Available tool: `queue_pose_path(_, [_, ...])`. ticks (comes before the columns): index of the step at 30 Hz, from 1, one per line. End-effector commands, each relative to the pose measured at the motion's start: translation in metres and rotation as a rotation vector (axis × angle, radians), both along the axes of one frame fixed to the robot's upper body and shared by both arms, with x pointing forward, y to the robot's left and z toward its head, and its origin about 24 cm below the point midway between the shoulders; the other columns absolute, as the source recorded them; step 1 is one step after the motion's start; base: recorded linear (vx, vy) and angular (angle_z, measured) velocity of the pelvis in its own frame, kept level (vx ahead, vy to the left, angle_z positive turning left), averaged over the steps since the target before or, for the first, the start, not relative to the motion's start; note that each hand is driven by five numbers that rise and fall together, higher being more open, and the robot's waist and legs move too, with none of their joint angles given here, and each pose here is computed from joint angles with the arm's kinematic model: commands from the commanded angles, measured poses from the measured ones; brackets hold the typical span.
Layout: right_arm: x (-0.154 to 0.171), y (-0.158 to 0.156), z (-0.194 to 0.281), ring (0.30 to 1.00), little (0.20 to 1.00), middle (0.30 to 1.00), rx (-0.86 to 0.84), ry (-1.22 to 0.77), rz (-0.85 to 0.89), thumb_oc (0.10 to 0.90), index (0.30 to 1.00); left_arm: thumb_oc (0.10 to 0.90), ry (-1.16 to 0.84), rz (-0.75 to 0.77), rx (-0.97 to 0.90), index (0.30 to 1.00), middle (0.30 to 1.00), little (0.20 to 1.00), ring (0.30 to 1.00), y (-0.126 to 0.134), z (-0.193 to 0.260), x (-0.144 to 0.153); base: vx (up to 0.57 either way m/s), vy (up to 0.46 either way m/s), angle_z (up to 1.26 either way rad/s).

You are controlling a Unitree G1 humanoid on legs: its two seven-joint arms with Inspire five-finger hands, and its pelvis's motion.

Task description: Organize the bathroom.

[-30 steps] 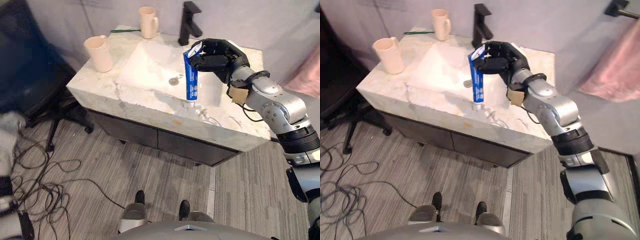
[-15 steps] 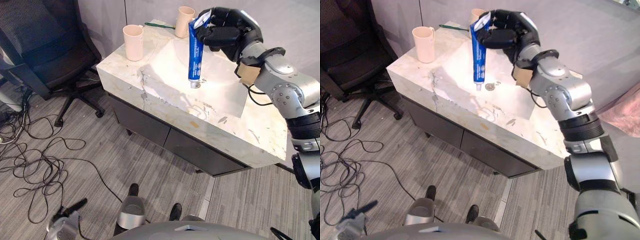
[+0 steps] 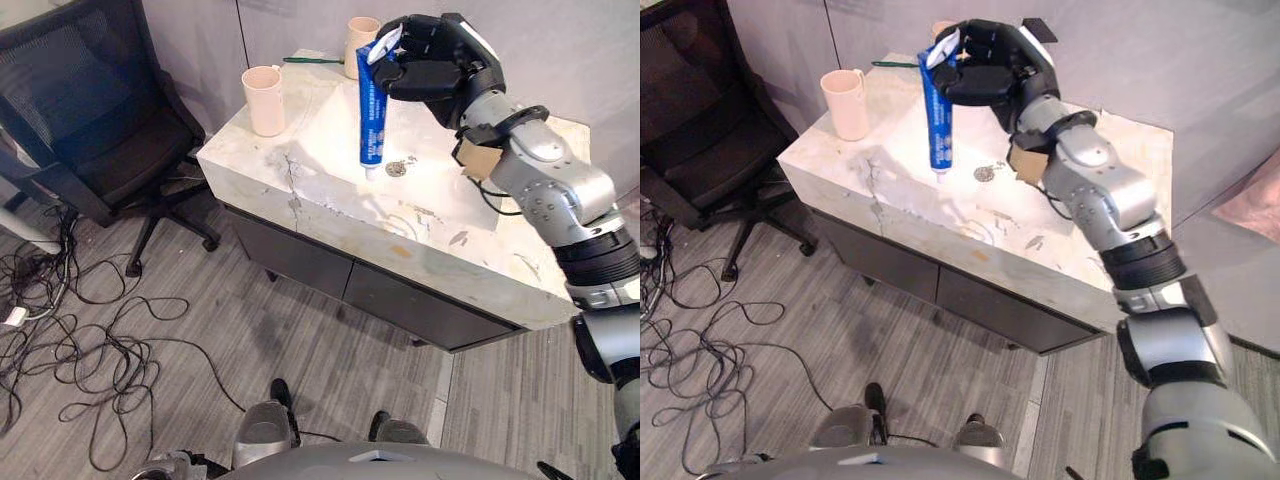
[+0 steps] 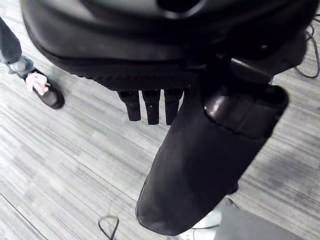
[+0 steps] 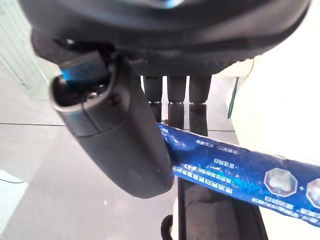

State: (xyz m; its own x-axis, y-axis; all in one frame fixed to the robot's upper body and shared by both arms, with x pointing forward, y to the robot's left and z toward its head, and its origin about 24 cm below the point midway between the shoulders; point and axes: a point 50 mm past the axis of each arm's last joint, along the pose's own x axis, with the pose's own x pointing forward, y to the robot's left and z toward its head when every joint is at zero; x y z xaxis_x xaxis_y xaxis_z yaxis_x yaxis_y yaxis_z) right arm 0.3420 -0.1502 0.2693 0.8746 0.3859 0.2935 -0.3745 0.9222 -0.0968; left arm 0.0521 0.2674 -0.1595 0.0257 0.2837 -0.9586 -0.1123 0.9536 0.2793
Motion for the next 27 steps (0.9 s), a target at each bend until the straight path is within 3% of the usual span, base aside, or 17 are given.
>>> queue_pose_path(1, [-0.033, 0.002, 0.08, 0.3, 0.3, 0.3, 0.132, -0.407, 0.077, 0.4, 0.3, 0.8, 0.158, -0.004, 0.129, 0.9, 0.9, 0.9, 0.9, 0.031, 0.009, -0.043, -0.01, 0.159, -0.05])
queue_pose_path(8, [-0.041, -0.004, 0.083, 0.3, 0.3, 0.3, 0.153, -0.475, 0.063, 0.4, 0.3, 0.8, 0.132, 0.071, 0.176, 0.9, 0.9, 0.9, 0.9, 0.044, 0.014, -0.052, 0.01, 0.117, 0.0])
queue_pose_path(12, [-0.041, -0.019, 0.09, 0.3, 0.3, 0.3, 0.162, -0.486, 0.007, 0.4, 0.3, 0.8, 0.129, 0.028, 0.199, 0.9, 0.9, 0.9, 0.9, 0.05, 0.016, -0.041, 0.13, -0.15, 0.17])
queue_pose_path(14, [-0.041, -0.039, 0.095, 0.3, 0.3, 0.3, 0.162, -0.494, -0.059, 0.4, 0.3, 0.8, 0.094, -0.052, 0.21, 0.9, 0.9, 0.9, 0.9, 0.058, 0.021, -0.021, 0.13, -0.225, 1.28])
queue_pose_path(19, [-0.037, -0.059, 0.102, 0.3, 0.3, 0.3, 0.158, -0.525, -0.088, 0.4, 0.3, 0.8, 0.078, -0.096, 0.178, 0.9, 0.9, 0.9, 0.9, 0.053, 0.019, -0.009, 0.09, -0.109, 1.17])
queue_pose_path(27, [-0.054, -0.058, 0.11, 0.3, 0.3, 0.3, 0.143, -0.652, -0.174, 0.4, 0.3, 0.8, 0.122, -0.04, 0.209, 0.9, 0.9, 0.9, 0.9, 0.054, 0.018, -0.029, 0.08, -0.02, -0.03])
